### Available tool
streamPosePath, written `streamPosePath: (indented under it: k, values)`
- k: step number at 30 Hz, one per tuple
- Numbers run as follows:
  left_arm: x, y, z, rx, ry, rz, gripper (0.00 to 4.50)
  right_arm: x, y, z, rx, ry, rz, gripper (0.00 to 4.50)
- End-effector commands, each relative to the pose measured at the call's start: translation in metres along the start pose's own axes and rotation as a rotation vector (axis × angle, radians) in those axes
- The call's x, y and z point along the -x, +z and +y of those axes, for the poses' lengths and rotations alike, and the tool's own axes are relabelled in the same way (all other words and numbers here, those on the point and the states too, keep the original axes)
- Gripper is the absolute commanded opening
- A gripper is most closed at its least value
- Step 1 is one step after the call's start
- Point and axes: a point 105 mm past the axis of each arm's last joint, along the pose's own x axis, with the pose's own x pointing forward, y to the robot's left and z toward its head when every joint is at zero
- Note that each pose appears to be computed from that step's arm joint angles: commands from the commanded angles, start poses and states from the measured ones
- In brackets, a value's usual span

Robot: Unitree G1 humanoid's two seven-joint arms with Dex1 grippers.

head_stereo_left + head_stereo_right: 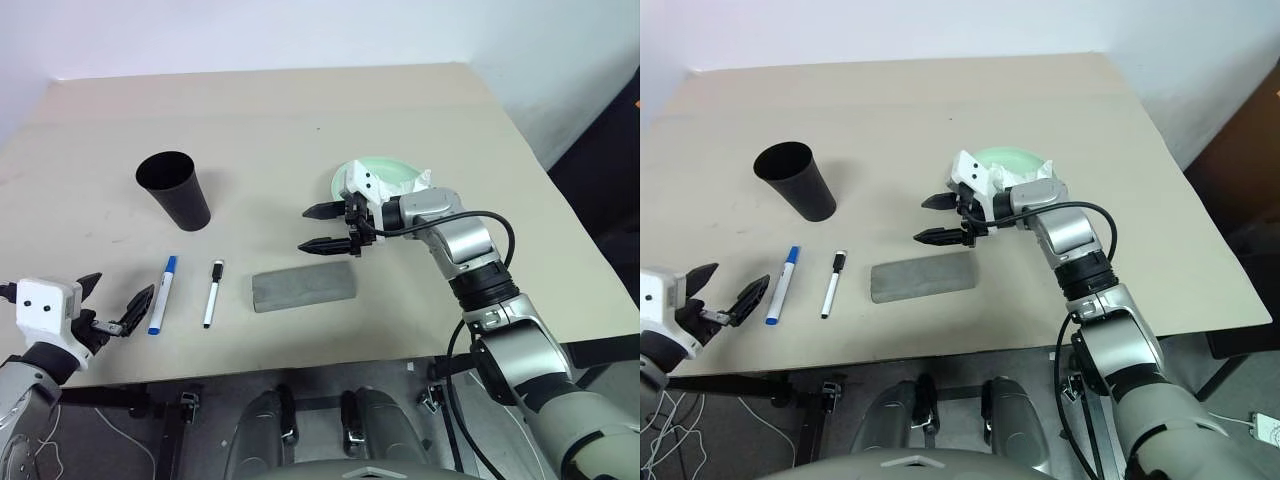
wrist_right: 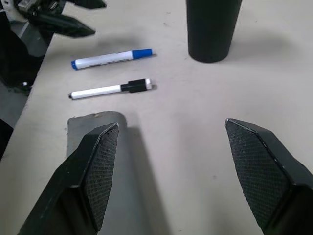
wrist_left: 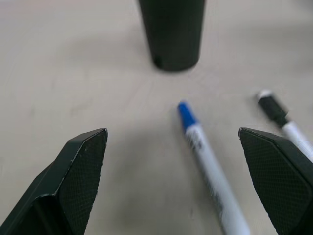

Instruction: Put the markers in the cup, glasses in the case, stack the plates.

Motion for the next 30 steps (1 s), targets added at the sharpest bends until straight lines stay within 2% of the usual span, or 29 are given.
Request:
streamPosePath:
  k: [1,4,7,12,16,23,30]
  values:
    - [-0.003,0.009,-0.003,-0.002,0.015,0.01,4.5,-0.001,0.014,-0.004,0.053,-0.008,-0.02,3.66]
    - [-0.008,0.005,-0.001,0.006,0.066,0.067,4.5,0.001,0.015,-0.007,0.059,-0.018,-0.018,3.66]
    - [-0.017,0.004,-0.018,-0.005,0.029,0.118,4.5,0.004,0.016,-0.009,0.066,-0.027,-0.013,3.66]
    - [-0.028,0.007,-0.03,-0.011,0.021,0.16,4.5,0.007,0.016,-0.012,0.072,-0.044,-0.007,3.66]
    - [-0.033,-0.001,-0.022,-0.01,0.1,0.271,4.5,0.01,0.015,-0.014,0.073,-0.058,-0.004,3.66]
    - [-0.04,0.014,-0.024,0.044,0.132,0.351,4.5,0.014,0.011,-0.019,0.076,-0.094,0.009,3.66]
    - [-0.039,0.014,-0.033,0.067,0.101,0.448,4.5,0.016,0.009,-0.023,0.082,-0.128,0.02,3.66]
